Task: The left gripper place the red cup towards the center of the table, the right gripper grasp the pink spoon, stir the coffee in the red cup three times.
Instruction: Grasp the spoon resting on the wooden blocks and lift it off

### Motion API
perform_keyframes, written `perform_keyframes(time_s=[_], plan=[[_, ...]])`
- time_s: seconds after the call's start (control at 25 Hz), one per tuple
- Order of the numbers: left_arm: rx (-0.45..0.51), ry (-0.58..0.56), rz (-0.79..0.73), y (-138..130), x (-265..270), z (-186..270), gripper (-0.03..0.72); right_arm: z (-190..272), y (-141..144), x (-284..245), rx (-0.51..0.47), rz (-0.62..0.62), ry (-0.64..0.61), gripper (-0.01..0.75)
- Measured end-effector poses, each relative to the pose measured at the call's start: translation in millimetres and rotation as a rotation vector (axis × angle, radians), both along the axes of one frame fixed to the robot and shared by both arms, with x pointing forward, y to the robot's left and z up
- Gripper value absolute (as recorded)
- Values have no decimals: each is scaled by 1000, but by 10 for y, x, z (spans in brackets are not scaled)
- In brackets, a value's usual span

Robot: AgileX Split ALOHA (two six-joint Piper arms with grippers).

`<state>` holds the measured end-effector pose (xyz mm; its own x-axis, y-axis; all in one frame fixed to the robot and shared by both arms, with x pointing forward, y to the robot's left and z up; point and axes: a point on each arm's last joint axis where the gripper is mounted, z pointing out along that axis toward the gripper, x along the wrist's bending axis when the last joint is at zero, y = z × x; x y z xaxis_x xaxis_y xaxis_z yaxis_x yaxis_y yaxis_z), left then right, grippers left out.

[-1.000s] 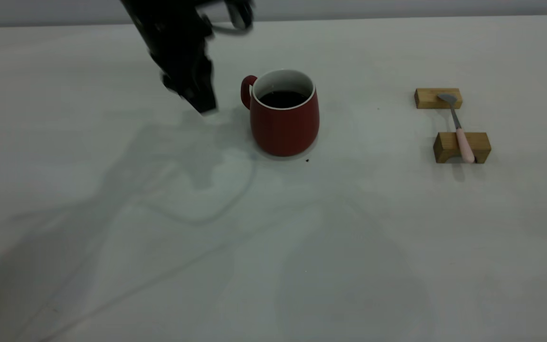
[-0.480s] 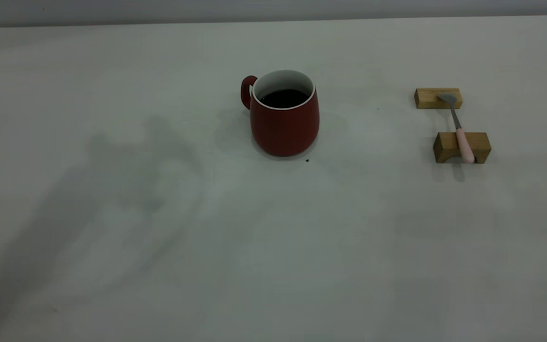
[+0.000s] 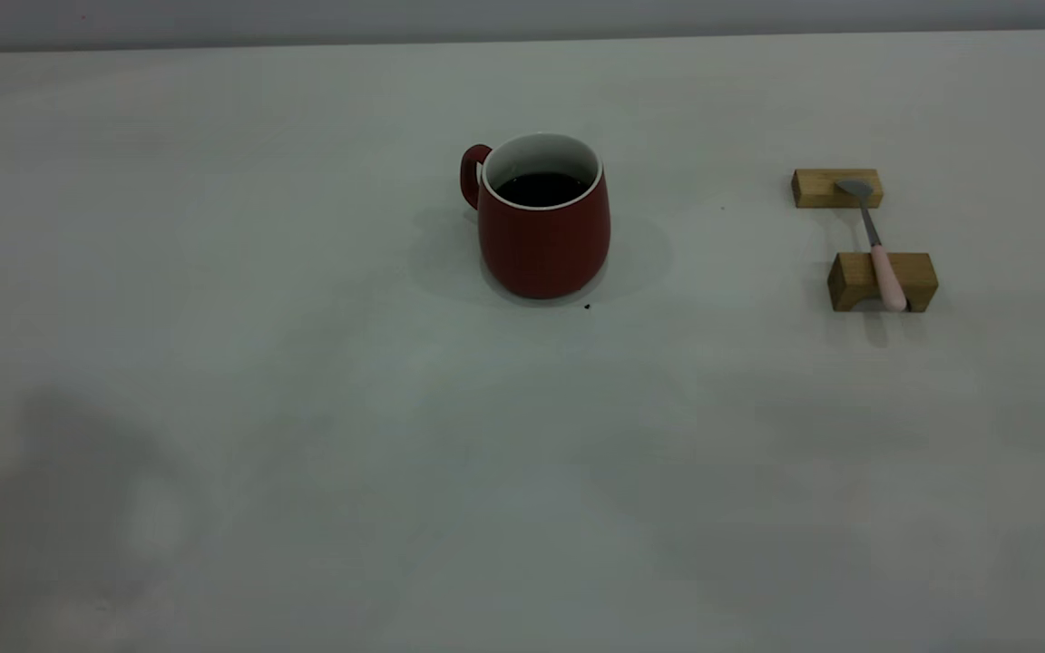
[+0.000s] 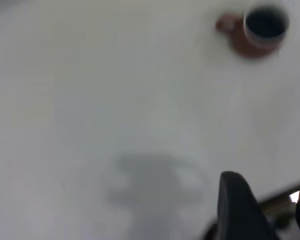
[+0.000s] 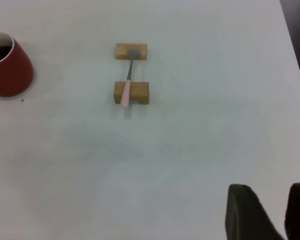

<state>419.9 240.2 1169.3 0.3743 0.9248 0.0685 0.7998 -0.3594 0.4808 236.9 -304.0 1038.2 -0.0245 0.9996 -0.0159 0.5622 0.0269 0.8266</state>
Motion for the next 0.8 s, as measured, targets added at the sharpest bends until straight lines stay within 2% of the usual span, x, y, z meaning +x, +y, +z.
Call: perform_keyframes(time_s=[0.2,0.32,0.48,0.8], plan=[[30,200,89,200,-557,-827,355,0,0,0,0,0,0,238],[45,245,99,306,-853,-1217,355,0,0,0,0,0,0,238],[17,178,97,401,-1114,-1438,355,0,0,0,0,0,0,238],[-68,-27,92,525,-1459,-1385,355,0,0,0,0,0,0,238]])
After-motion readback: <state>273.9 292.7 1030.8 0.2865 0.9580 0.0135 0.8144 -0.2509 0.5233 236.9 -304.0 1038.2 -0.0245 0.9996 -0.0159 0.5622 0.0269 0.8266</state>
